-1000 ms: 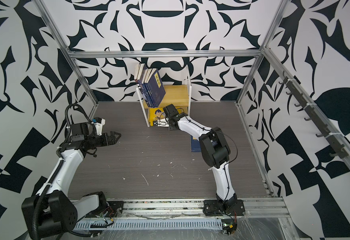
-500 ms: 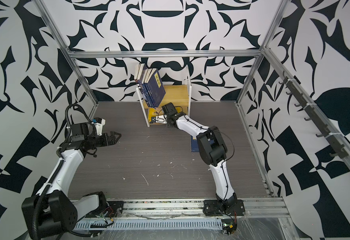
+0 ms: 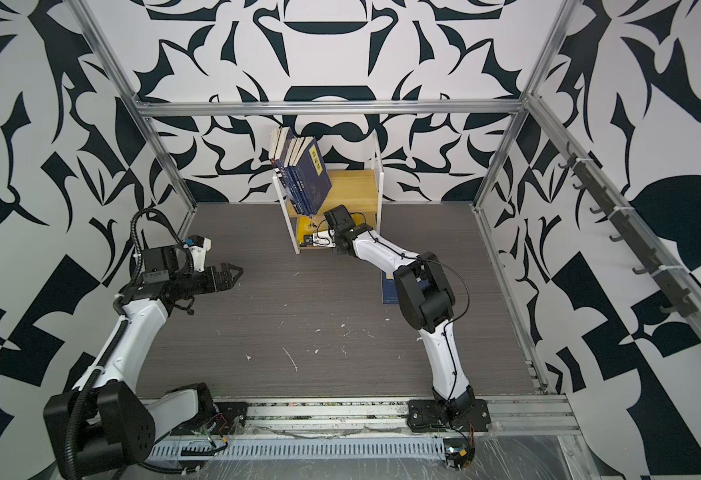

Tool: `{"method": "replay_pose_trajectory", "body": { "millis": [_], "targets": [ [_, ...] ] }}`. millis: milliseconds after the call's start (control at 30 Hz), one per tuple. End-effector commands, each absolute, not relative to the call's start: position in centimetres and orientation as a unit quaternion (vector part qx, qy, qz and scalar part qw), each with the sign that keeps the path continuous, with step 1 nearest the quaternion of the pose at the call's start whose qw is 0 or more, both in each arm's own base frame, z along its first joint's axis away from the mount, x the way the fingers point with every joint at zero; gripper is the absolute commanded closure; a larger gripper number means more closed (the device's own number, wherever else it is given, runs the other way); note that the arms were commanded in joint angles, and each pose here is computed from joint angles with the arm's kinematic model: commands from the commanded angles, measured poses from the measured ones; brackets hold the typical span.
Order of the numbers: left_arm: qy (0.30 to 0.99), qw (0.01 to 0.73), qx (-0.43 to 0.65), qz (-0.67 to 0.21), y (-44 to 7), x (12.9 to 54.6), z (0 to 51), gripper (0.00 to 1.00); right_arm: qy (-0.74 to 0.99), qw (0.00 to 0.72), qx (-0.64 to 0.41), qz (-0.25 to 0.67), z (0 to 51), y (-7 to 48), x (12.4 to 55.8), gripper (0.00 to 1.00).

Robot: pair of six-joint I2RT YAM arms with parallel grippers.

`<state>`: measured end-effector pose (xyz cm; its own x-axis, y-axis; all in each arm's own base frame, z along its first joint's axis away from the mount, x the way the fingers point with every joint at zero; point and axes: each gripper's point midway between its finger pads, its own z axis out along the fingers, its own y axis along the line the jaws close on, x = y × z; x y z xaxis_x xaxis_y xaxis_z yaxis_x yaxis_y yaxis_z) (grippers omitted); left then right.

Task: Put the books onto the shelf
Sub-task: 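Push the yellow book against the other books in the lower tier with the right gripper, then release the yellow book and pull the right gripper back from the shelf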

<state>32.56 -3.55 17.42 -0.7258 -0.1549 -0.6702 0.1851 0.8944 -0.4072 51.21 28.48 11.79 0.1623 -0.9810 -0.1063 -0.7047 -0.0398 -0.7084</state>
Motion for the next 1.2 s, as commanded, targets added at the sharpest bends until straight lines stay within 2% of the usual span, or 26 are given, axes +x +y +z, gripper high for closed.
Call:
{"method": "replay_pose_trajectory", "body": {
  "millis": [0,233,433,667,767,900,1067,1167],
  "targets": [
    [0.896,0.375,0.010,-0.238,-3.8,32.3,17.6,0.00,0.603,0.353,-0.676,-0.235,16.1,27.4,51.4,0.72],
    [0.895,0.376,0.010,-0.239,-3.8,32.3,17.6,0.00,0.614,0.356,-0.660,-0.245,16.3,26.3,52.0,0.78],
    [0.895,0.378,0.010,-0.237,-3.7,32.3,17.7,0.00,0.616,0.356,-0.657,-0.249,16.2,26.0,52.2,0.78],
    [0.895,0.378,0.011,-0.237,-3.8,32.3,17.8,0.00,0.654,0.360,-0.631,-0.213,18.6,25.2,49.3,0.60],
    [0.893,0.379,0.017,-0.241,-4.0,32.2,17.9,0.00,0.722,0.352,-0.587,-0.106,19.6,25.1,45.1,0.56],
    [0.893,0.377,0.017,-0.246,-4.1,32.2,17.8,0.00,0.768,0.356,-0.531,-0.034,19.7,23.9,41.1,0.50],
    [0.891,0.382,0.016,-0.246,-4.1,32.3,18.0,0.00,0.844,0.383,-0.376,-0.003,20.3,19.1,40.3,0.39],
    [0.890,0.385,0.014,-0.242,-3.9,32.4,18.2,0.00,0.890,0.358,-0.281,-0.024,19.9,14.8,40.0,0.37]
  ]
}}
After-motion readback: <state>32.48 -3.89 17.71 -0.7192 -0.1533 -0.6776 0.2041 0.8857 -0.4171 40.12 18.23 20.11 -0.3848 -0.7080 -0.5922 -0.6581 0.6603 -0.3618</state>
